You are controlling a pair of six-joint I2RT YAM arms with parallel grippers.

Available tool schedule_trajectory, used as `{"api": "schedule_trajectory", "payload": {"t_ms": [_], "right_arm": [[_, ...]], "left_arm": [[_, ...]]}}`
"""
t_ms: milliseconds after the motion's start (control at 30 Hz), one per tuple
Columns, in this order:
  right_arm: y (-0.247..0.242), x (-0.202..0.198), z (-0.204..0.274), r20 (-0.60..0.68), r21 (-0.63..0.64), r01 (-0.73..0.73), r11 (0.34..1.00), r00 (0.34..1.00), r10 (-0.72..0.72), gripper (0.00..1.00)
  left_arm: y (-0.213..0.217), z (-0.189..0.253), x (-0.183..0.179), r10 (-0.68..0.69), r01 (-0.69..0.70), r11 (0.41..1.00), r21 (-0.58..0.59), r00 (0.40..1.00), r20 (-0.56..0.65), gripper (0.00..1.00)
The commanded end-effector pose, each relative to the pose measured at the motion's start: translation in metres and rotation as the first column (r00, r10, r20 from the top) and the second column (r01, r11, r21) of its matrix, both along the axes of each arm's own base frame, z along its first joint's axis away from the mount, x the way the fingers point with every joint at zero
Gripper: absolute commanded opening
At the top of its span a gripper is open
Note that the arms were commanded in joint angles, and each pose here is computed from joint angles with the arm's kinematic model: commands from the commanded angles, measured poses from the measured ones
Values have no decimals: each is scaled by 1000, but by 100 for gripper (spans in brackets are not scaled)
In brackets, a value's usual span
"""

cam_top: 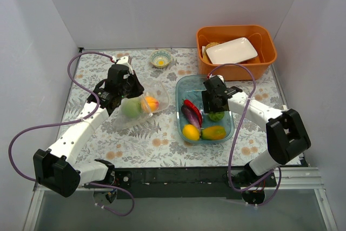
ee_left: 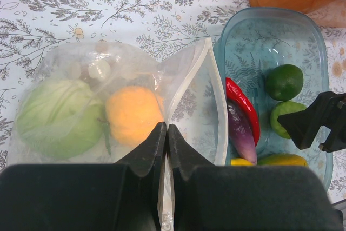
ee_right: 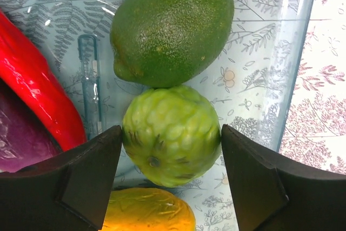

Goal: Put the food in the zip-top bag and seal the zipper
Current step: Pick up the fake fruit from the bin.

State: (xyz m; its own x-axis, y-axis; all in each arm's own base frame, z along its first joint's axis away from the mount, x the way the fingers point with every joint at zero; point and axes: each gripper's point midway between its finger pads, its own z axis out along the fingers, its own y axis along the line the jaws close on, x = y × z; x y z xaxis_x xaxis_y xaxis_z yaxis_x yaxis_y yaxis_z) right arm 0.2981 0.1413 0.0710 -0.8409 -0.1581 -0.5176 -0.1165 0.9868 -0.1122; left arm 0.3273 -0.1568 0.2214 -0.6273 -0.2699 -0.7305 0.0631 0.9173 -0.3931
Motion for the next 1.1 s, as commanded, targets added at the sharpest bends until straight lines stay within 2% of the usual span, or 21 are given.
{"api": "schedule_trajectory", "payload": {"t_ms": [0, 200, 333, 533, 567, 667, 767, 833, 867, 900, 1067], "right_arm": [[11, 4, -4, 0, 47, -50, 998, 999, 50, 78], [15, -10, -13, -61, 80, -55, 995, 996, 60, 78], [14, -15, -17, -80, 84, -52, 995, 995, 59, 85], [13, -16, -19, -87, 76, -49, 996, 995, 55, 87], [12, -16, -19, -86, 74, -49, 996, 995, 56, 87], [13, -14, -15, -77, 75, -51, 996, 995, 57, 77], [14, -13, -10, -70, 81, -53, 995, 996, 58, 76], [14, -13, -6, -68, 85, -51, 995, 996, 57, 79], [14, -13, -3, -65, 86, -51, 995, 996, 57, 86], [13, -15, -3, -71, 84, -51, 995, 996, 57, 88], [12, -18, 10, -55, 99, -49, 994, 997, 54, 94]], "left_arm": [[-2, 4, 0, -14, 14, 1000, -2, 1000, 14, 2], [1, 3, 0, 1, -1, 1000, 10, 1000, 14, 2], [1, 3, 0, 2, -2, 1000, 8, 1000, 13, 2], [-1, 4, 2, -5, 5, 1000, 8, 1000, 14, 2], [-1, 4, 2, -6, 6, 1000, 10, 1000, 13, 2], [0, 4, 2, -3, 3, 1000, 9, 1000, 15, 2], [-1, 4, 1, -6, 6, 1000, 3, 1000, 14, 2], [-1, 4, 1, -6, 6, 1000, 3, 1000, 14, 2], [-1, 4, 1, -5, 5, 1000, 3, 1000, 12, 2], [-1, 3, 1, -6, 6, 1000, 5, 1000, 10, 2], [-2, 3, 3, -9, 9, 1000, 4, 1000, 11, 2]]}}
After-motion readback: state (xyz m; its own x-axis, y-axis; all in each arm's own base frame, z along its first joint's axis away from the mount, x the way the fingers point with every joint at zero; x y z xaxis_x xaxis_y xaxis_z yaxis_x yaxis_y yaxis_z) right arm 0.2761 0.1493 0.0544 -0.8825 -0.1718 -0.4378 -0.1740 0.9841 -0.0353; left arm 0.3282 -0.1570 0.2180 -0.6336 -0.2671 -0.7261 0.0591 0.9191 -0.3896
